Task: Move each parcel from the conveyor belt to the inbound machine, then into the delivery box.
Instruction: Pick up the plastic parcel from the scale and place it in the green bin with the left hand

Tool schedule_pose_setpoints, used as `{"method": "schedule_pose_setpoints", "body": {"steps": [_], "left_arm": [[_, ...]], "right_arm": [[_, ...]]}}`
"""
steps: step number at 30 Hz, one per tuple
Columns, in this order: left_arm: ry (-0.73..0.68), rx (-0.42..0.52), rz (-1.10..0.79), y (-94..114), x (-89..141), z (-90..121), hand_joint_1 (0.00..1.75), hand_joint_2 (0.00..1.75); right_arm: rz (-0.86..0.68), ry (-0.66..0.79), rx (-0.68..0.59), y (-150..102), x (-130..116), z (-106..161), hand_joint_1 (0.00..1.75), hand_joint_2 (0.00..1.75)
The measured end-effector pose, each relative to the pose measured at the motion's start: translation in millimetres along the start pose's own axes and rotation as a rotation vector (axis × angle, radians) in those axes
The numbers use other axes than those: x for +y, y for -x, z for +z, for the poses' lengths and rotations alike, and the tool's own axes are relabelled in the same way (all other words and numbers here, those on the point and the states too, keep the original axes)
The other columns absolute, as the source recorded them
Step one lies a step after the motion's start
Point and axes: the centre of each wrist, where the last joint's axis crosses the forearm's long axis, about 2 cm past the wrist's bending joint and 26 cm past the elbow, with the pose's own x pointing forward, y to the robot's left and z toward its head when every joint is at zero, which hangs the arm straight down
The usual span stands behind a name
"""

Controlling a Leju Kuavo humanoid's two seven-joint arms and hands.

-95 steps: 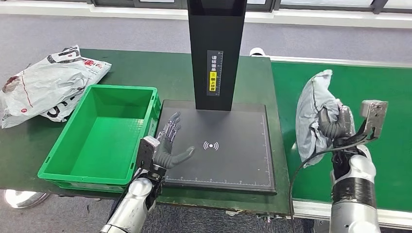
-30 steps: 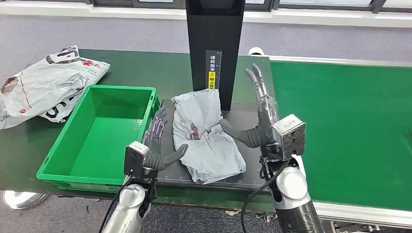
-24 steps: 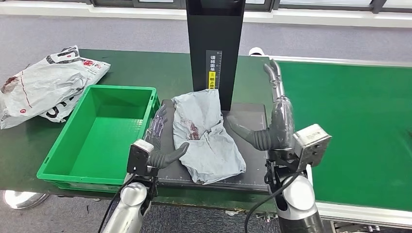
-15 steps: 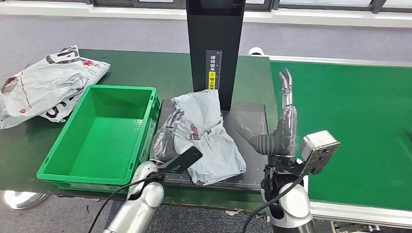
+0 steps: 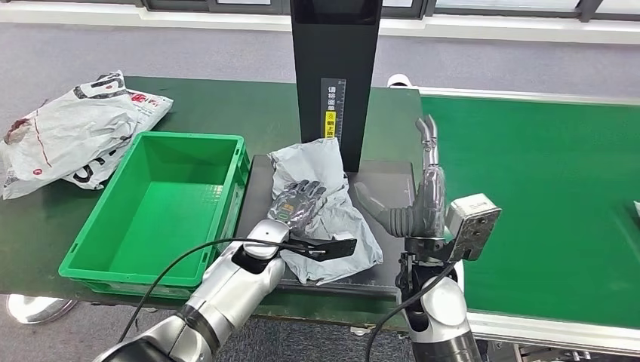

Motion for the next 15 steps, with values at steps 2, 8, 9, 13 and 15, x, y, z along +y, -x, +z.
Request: {"method": "schedule_pose_setpoints", "body": {"steps": [2,8,9,13,15], "left_arm": [[0.019,-0.005,-0.026,-0.6,0.6,-3.5,1.74,1.75],[0.055,-0.027,-0.067,-0.3,-0.2,-8.2,1.75,1.75],[0.058,-0.030,-0.070,-0.2,-0.3,-8.6,1.75,1.75],[0.052,-0.039,-0.073,0.7,0.5,-9.8,1.75,1.75],[0.042,-0.041,-0.071,0.8,1.1,-10.0,1.75,1.75]], "right_arm": [[-0.001,0.007,0.006,1.1,-0.5,1.0,0.00,1.75],[-0.003,0.025,0.026,4.1,-3.4,7.9,0.00,1.75],[-0.003,0.028,0.030,4.6,-4.1,9.3,0.00,1.75],[-0.003,0.040,0.043,6.1,-6.6,15.1,0.00,1.75],[0.000,0.048,0.048,6.1,-8.3,17.3,0.00,1.75]]}}
